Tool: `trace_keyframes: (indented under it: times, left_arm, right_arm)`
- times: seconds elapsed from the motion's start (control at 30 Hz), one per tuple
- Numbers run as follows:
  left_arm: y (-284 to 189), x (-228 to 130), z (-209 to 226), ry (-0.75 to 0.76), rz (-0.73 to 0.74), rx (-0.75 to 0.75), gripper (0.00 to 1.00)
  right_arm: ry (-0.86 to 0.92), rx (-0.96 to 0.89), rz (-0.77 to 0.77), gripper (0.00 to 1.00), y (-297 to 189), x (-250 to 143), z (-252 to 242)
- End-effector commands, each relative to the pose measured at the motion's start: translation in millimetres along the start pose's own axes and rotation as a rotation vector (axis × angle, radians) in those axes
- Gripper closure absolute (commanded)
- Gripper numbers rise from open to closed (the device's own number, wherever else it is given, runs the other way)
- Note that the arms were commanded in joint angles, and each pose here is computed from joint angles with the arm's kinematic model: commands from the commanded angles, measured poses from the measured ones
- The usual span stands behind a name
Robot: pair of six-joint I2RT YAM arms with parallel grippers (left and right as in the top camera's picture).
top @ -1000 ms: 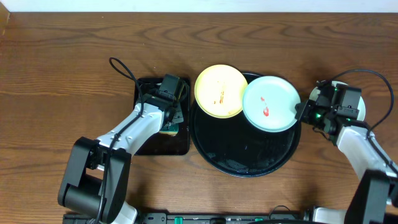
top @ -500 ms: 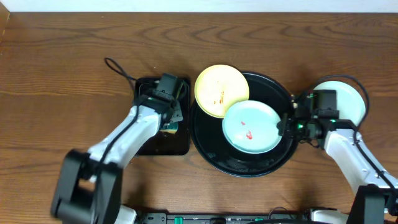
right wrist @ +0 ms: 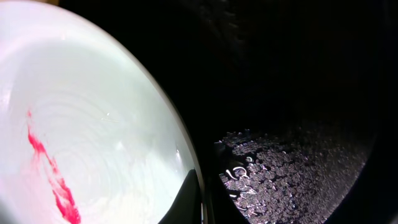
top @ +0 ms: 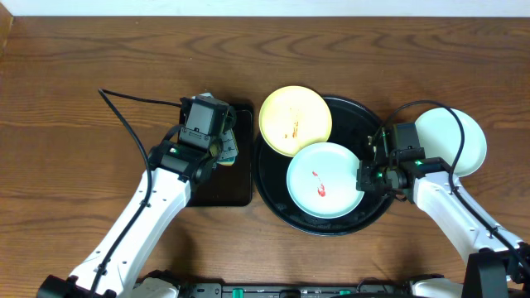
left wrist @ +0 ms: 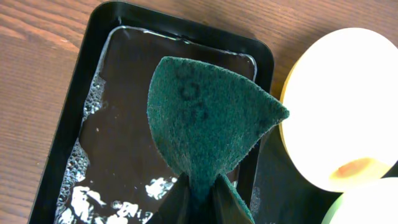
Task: Clean dirty plates on tray and stack at the side
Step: 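Lift the green sponge from the small tray with the left gripper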
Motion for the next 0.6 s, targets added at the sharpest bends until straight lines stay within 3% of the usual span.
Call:
trace_keyframes:
  times: [0.0,0.13,0.23,0.57]
  left_arm:
    - [2.1,0.6,1.0,0.012,-0.003,0.007,0.93]
    - [2.1,3.5,1.5,0.035,-0.019,0.007,0.93]
    - [3.2,5.4,9.3,-0.043,-0.012,0.002,0.93]
    - [-4.0,27.7,37.7,-0.105,-0.024,-0.463,0.93]
  right_arm:
    - [0.030,-0.043,-0.014,0.99,2.4,-1.1,-2.5]
    - [0.029,-0.056,-0.015,0.99,2.4,-1.6,-3.4]
    - [0.059,-0.109,-0.024,0.99,1.9,-2.3,-9.3]
    - [0.103,-0.172,-0.040,0.99,1.0,-3.0,-15.9]
Point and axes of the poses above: each gripper's point midway between its finger pads, its own y axis out along the fingers, its own z axis along the line the jaws close on, x = y × z, the point moved 8 cm from there along -y, back along the fingers, and after that the axes turned 13 degrees about y, right-handed, at the moved point
